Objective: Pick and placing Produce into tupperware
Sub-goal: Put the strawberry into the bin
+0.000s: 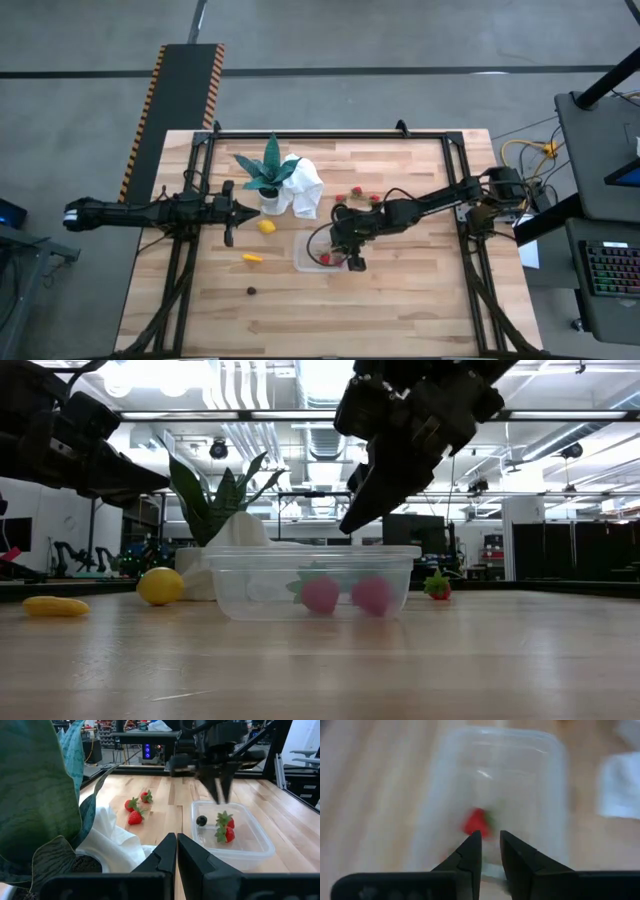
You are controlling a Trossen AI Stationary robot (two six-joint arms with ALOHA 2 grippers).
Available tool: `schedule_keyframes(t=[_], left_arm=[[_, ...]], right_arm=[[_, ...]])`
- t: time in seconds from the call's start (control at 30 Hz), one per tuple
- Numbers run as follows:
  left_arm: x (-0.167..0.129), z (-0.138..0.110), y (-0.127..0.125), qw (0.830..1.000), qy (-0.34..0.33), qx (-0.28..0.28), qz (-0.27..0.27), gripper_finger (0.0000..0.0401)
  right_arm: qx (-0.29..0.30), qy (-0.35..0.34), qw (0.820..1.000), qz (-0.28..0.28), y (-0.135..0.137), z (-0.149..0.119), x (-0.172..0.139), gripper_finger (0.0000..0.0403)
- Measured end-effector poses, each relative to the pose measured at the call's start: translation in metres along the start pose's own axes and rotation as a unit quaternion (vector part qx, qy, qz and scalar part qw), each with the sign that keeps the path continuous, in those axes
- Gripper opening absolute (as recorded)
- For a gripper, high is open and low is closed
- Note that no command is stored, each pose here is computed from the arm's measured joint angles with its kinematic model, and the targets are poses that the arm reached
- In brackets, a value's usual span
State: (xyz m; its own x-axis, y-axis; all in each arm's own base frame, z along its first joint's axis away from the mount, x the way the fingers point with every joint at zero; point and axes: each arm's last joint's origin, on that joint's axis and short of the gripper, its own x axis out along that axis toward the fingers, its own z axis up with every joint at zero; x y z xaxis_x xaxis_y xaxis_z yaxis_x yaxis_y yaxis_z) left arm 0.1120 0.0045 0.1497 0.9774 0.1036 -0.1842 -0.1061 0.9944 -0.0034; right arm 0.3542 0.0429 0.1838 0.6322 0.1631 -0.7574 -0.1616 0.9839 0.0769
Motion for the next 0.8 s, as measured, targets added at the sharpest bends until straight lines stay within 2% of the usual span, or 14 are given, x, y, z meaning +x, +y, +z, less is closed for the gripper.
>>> schedule_keyframes(t=[0.17,0.27,0.53,0.63,0.73,0.8], left_arm=[[0.0,0.0,0.0,1.0,0.0,0.0,0.0,0.0],[0.0,0.0,0.0,1.0,0.0,0.0,0.0,0.0],[0.0,-0.001,0.0,1.0,0.004,0.0,0.0,0.0],[0.0,-0.001,0.0,1.0,0.003,0.0,0.0,0.0],[0.0,0.0,0.0,1.0,0.002,-0.001,0.0,0.0],[0.0,0.0,0.0,1.0,0.002,-0.001,0.0,0.0]], right_arm=[[-0.039,0.081,0.986,-0.138,-0.014,0.001,-0.011,0.0059],[-0.049,0.113,0.976,-0.181,-0.022,0.005,-0.02,0.0061],[-0.036,0.187,0.962,-0.197,-0.047,-0.014,-0.044,0.0057],[-0.06,0.201,0.961,-0.18,-0.054,-0.027,-0.05,0.0058],[-0.09,0.187,0.967,-0.15,-0.055,-0.038,-0.055,0.0062],[-0.097,0.171,0.968,-0.153,-0.055,-0.044,-0.057,0.0066]])
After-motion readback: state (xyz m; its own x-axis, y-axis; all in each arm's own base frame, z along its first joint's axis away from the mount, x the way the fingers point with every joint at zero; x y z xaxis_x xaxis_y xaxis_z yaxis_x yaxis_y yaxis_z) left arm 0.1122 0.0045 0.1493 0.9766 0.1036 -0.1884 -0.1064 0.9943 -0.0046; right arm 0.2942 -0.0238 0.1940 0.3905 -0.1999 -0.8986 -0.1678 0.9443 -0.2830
